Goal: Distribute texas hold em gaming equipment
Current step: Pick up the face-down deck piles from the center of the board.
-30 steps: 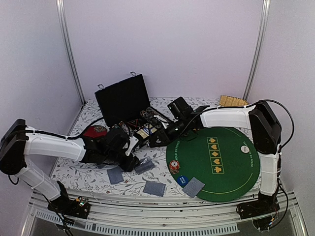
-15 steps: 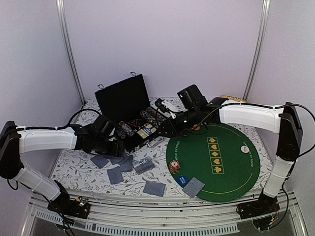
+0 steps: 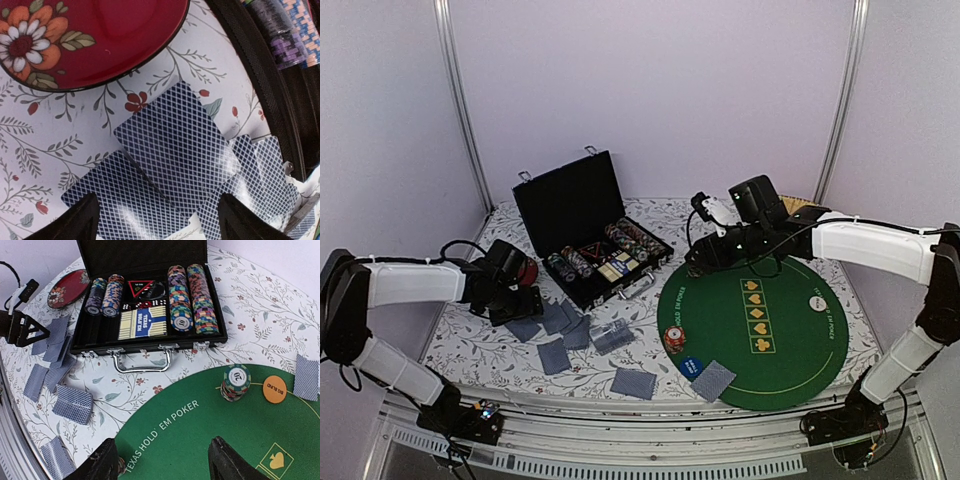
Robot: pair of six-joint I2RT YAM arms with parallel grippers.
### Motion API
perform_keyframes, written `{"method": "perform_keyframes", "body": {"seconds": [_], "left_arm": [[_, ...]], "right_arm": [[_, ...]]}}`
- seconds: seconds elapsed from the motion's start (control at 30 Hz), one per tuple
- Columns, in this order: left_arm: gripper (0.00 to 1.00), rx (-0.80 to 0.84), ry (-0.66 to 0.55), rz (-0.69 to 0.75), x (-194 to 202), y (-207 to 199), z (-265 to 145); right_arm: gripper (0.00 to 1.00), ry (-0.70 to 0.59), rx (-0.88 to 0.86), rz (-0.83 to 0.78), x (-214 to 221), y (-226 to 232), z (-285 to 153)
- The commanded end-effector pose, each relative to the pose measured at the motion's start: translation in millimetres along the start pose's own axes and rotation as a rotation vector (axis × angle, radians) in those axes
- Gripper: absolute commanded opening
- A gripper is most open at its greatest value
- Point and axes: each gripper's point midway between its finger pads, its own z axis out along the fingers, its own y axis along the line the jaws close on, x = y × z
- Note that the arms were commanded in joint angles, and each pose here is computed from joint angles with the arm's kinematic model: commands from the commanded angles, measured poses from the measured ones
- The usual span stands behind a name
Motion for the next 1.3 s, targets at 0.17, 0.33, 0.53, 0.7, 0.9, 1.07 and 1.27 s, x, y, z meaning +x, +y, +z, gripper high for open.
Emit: {"method": "perform_keyframes", "body": {"seconds": [0.17, 0.33, 0.53, 0.7, 0.9, 1.07, 1.27], "left_arm": [[0.79, 0.069, 0.015, -0.135, -5.2, -0.6, 23.9], [0.70, 0.091, 0.024, -0.147, -10.5, -9.5, 32.4], [0.54, 0.113, 0.047, -0.149, -8.4, -15.8, 40.0], [0.26, 0.134, 0.052, -0.144, -9.1, -20.6, 41.3], [0.00, 0.188, 0.014, -0.123, -19.7, -30.4, 28.3], [0.00, 0.205, 0.007, -0.099, -20.5, -31.4, 16.9], [0.00, 0.270, 0.049, -0.127, -4.2, -35.5, 4.4]], "right_arm": [[0.64, 0.021, 0.017, 0.018, 14.6, -5.2, 6.9], [0.63, 0.028, -0.008, 0.007, 16.5, -1.3, 11.7], [0.63, 0.045, -0.020, 0.001, 15.4, 0.1, 16.7], [0.63, 0.047, -0.025, -0.007, 15.8, 0.8, 17.0], [0.63, 0.026, -0.024, -0.016, 2.7, 1.9, 13.7], [0.63, 0.008, -0.039, -0.029, -3.2, 5.1, 9.2], [0.63, -0.011, -0.032, -0.036, -10.7, 4.6, 4.3]]}}
